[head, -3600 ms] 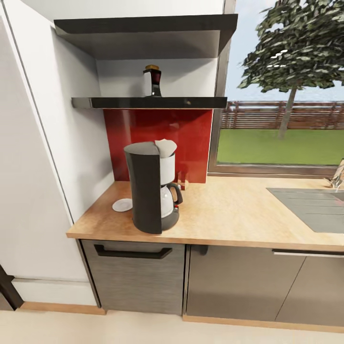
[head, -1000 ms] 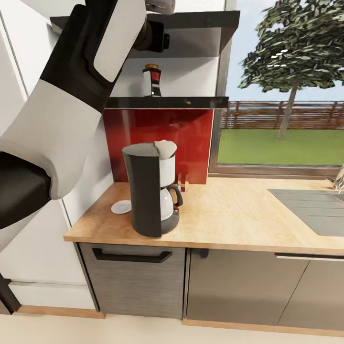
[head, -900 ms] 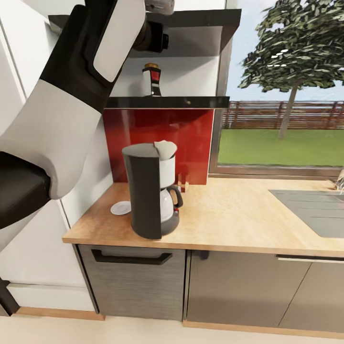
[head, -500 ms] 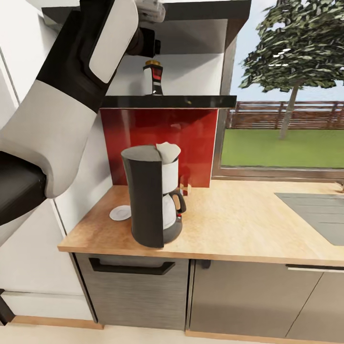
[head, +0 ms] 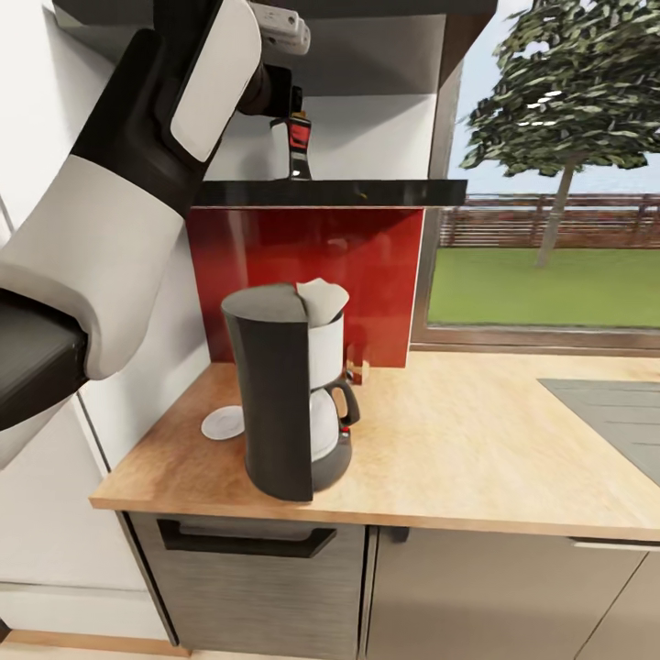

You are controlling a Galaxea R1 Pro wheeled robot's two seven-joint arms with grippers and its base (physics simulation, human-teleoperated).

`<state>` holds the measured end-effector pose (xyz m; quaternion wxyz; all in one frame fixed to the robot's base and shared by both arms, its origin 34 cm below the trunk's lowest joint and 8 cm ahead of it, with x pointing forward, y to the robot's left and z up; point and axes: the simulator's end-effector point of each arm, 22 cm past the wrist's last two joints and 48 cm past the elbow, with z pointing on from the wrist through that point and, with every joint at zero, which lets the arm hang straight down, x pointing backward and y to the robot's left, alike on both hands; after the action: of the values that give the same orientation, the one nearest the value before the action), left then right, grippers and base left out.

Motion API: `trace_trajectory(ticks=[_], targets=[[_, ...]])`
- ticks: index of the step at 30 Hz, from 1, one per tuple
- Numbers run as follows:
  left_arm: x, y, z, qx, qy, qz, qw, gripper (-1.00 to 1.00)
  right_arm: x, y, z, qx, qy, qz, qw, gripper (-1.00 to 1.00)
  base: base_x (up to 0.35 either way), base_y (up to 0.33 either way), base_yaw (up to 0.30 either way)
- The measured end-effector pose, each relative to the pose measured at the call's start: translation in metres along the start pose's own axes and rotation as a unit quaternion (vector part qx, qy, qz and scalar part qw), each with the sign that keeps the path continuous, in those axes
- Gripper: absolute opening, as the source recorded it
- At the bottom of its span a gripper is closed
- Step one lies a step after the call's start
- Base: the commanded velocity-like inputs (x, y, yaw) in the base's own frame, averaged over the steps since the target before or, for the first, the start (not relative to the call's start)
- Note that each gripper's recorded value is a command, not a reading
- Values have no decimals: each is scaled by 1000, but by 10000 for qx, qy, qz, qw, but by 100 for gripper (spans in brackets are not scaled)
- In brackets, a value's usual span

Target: Set up a coffee station on the kitchen countertop: keep the coffee maker on the countertop, move the bottle of coffee from the kitchen shelf to the counter next to the coffee maker, place a paper coffee filter on top of the coffee maker, put the saucer next to the coffee maker with the coffee cup on the saucer, and place the electric kettle next to the coffee maker.

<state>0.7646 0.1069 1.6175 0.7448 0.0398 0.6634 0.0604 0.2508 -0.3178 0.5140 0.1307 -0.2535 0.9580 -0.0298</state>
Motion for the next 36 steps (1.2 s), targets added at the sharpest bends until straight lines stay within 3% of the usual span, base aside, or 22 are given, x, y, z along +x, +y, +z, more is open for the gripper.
trace_trajectory(ticks=[10,36], targets=[[-4,6,1,51,-29,-265,9996,100,1,1,0,-10,4,-19,10000,100,150,-50,0],[-5,6,1,67,-32,-303,9995,100,1,1,0,-10,3,-23,10000,100,124,-43,0]])
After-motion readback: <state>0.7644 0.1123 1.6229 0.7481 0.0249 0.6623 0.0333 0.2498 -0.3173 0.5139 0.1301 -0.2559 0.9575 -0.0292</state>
